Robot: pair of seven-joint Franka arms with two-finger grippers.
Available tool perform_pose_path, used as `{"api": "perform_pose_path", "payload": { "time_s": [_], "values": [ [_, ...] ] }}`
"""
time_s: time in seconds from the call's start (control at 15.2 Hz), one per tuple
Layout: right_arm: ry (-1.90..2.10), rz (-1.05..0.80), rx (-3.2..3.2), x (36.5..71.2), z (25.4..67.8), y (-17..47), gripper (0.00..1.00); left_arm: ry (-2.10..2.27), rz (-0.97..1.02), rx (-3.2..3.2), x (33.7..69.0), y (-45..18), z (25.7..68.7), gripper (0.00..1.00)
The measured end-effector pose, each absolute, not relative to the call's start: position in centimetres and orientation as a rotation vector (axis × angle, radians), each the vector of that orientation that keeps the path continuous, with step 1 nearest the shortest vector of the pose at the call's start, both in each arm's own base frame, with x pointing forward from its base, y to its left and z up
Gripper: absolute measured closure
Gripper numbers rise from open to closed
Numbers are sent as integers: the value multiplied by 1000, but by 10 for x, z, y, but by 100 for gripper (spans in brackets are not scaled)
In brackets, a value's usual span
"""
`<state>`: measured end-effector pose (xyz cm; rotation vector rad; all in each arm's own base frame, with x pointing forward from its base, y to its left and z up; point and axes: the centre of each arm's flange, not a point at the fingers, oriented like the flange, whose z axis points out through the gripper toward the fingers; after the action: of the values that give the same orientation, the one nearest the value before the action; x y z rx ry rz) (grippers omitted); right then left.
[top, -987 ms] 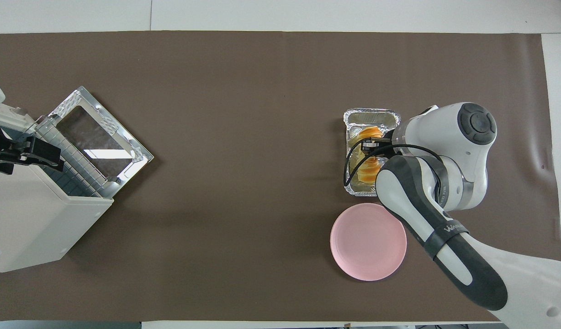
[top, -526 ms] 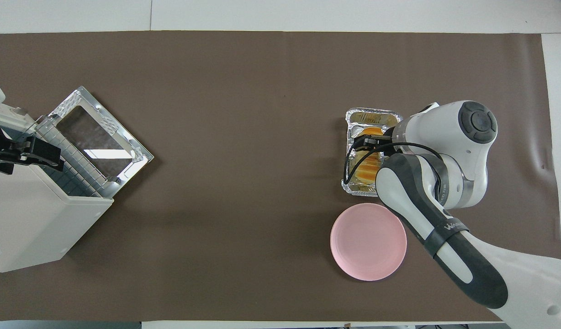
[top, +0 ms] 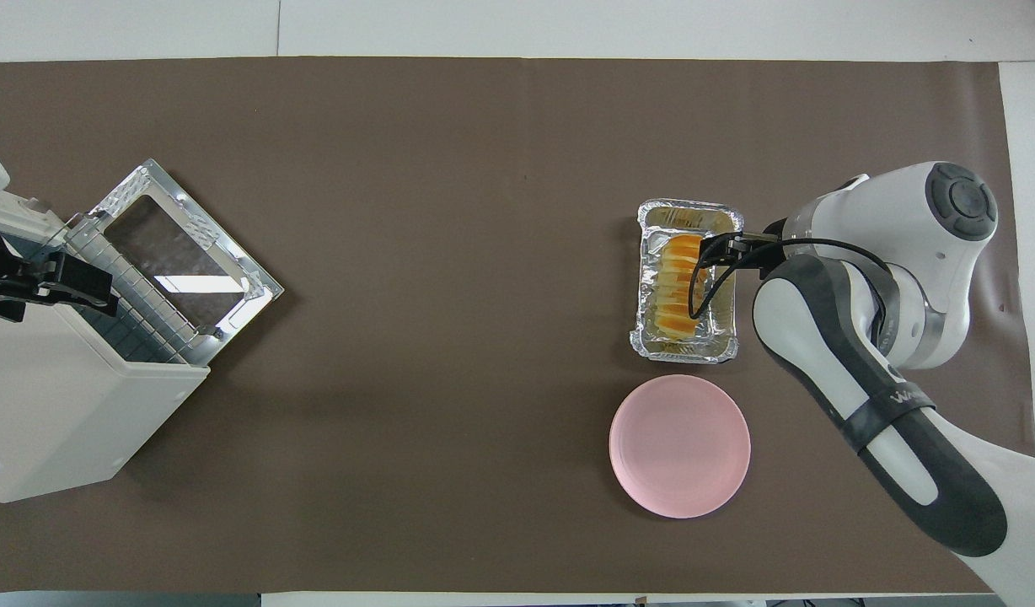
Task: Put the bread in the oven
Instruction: 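Release the rolls and grasp the foil tray rim with the right gripper, then slide the foil tray toward the oven with the right gripper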
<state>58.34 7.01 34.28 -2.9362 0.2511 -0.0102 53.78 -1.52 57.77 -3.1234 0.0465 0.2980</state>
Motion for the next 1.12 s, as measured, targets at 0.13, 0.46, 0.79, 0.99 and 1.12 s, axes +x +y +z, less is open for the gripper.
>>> {"api": "perform_pose_path", "payload": {
  "time_s": [0.13, 0.46, 0.79, 0.99, 1.12],
  "values": [
    [258, 23, -2940, 577, 333, 68, 8, 47, 298, -3123, 538, -15, 578, 0],
    [265, 87, -2947, 562, 313, 67, 26, 47, 298, -3123, 538, -15, 578, 0],
    [265, 86, -2947, 560, 314, 67, 78, 47, 298, -3123, 538, -15, 578, 0],
    [267, 65, -2935, 562, 320, 71, 98, 47, 298, -3123, 538, -15, 578, 0],
    [252, 29, -2914, 567, 333, 83, 98, 47, 298, -3123, 538, -15, 578, 0]
  ]
}}
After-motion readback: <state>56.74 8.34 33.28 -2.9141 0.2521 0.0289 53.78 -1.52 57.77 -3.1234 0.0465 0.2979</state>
